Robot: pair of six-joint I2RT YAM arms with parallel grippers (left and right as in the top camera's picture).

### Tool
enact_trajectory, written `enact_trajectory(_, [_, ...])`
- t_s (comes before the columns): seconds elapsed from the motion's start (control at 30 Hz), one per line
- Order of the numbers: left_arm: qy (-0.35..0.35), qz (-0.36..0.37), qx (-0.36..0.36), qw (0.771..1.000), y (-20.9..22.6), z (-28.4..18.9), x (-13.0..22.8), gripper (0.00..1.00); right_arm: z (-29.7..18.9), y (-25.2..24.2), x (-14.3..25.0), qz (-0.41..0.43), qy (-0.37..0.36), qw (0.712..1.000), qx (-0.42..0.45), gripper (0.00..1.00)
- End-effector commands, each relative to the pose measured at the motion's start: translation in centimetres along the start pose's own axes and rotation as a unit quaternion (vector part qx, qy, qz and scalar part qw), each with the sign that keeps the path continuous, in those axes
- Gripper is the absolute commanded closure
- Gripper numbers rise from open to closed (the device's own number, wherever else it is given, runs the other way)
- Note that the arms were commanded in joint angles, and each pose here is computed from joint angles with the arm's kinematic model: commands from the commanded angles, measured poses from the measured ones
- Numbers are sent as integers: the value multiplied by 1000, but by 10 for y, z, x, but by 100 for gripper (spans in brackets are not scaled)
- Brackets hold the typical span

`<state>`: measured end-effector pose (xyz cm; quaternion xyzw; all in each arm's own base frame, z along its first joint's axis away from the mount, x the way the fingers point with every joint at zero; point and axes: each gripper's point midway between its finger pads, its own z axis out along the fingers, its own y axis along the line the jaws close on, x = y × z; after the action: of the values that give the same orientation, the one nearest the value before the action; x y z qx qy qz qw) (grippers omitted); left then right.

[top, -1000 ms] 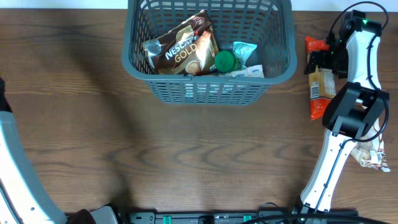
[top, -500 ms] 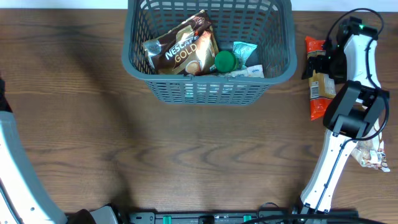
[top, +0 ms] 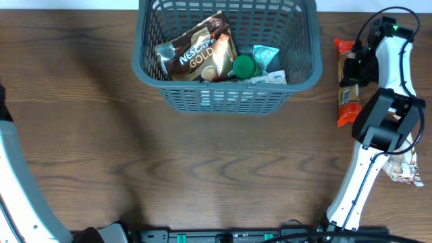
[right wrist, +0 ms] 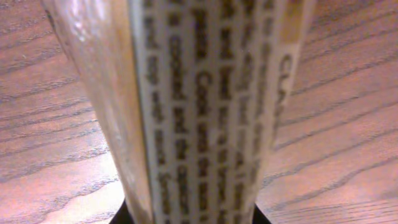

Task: Pack container
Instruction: 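Lower right gripper onto the orange-ended clear pack and grasp it, then carry the orange pack with right gripper and drop it into basket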

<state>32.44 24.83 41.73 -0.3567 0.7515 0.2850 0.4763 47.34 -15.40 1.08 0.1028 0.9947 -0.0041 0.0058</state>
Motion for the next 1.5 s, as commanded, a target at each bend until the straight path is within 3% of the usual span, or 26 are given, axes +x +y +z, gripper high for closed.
enact_trajectory(0.0, [0,-5,-8,1000,4,1,0,1,17,18,10,-4,26,999,-27,99])
enact_trajectory(0.17, [0,-5,-8,1000,4,1,0,1,-45,22,-8,0,-45,999,-21,99])
enact_trajectory(0.4, [0,-5,-8,1000,4,1,0,1,-212,22,-22,13,-243,970,-10,98])
enact_trajectory(0.67, [0,-5,-8,1000,4,1,0,1,-419,35,25,7,-493,870,-6,99])
enact_trajectory(0.8, [0,-5,-8,1000,4,1,0,1,-489,75,53,-74,-580,811,-23,99])
enact_trajectory(0.97, [0,-5,-8,1000,4,1,0,1,-519,148,76,-226,-619,752,-35,99])
enact_trajectory(1.13, [0,-5,-8,1000,4,1,0,1,-504,225,87,-384,-606,696,-28,99])
enact_trajectory(1.3, [0,-5,-8,1000,4,1,0,1,-461,285,86,-493,-560,666,-24,99])
enact_trajectory(1.47, [0,-5,-8,1000,4,1,0,1,-410,327,77,-554,-509,658,-32,99])
